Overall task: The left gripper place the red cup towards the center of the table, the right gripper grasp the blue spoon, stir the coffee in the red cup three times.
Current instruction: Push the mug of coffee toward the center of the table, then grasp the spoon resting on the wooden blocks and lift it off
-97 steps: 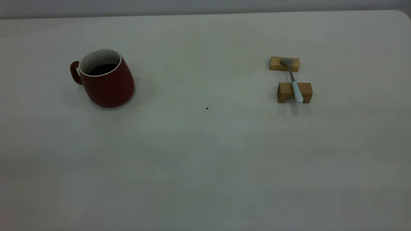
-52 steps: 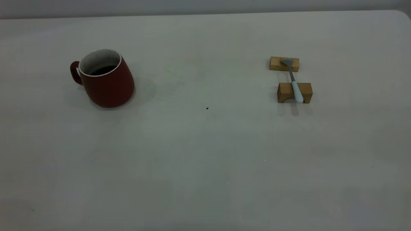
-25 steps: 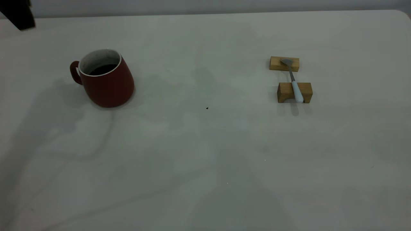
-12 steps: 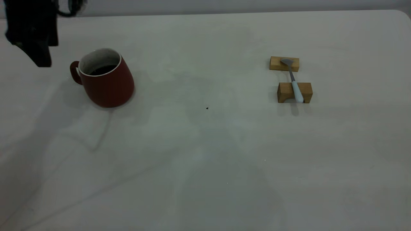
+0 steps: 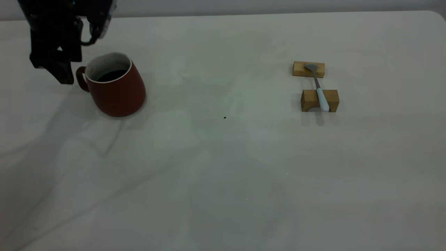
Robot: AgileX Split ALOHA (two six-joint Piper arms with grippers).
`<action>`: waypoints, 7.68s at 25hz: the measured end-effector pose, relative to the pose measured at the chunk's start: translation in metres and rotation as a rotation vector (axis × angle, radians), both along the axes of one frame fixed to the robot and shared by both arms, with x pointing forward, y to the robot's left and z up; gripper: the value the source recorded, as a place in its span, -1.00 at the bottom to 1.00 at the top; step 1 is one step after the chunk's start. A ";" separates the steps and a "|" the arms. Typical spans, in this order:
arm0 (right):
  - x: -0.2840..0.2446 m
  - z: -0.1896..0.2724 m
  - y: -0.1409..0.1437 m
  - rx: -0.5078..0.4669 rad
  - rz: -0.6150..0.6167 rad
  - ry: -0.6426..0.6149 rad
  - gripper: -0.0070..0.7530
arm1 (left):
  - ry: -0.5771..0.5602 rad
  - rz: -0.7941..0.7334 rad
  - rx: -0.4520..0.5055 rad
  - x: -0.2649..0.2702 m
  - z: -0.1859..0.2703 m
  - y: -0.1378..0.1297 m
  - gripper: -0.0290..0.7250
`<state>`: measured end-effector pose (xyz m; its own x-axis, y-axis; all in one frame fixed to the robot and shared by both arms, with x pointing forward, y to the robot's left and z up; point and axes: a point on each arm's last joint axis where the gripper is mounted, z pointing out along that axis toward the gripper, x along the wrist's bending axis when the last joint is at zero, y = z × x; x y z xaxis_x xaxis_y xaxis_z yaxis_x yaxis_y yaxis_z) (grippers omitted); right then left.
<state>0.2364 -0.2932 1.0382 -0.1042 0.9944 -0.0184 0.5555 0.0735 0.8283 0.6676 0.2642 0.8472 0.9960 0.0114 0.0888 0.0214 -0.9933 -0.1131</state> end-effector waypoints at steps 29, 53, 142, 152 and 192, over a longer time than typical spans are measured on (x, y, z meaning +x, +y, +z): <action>0.000 0.000 0.000 0.000 0.000 0.000 -0.06 | -0.033 -0.016 -0.039 0.004 -0.022 -0.008 -0.37; 0.000 0.000 0.000 0.000 0.000 0.000 -0.06 | -0.013 -0.043 -0.056 -0.033 -0.023 -0.137 -0.37; 0.000 0.000 0.000 0.000 0.000 0.000 -0.06 | -0.708 1.335 -0.830 -0.446 0.185 0.037 -0.21; 0.000 0.000 -0.005 -0.057 -0.034 -0.001 -0.06 | -0.708 1.335 -0.830 -0.446 0.185 0.037 -0.21; 0.307 -0.069 0.024 -0.010 0.106 0.597 0.82 | -0.708 1.338 -0.831 -0.446 0.185 0.037 -0.21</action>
<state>0.5437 -0.2694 0.9688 -0.1977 0.9781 0.0645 0.9133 0.1599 0.3746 0.2220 0.3014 1.0321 0.0319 0.9994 0.0125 0.6309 -0.0298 0.7753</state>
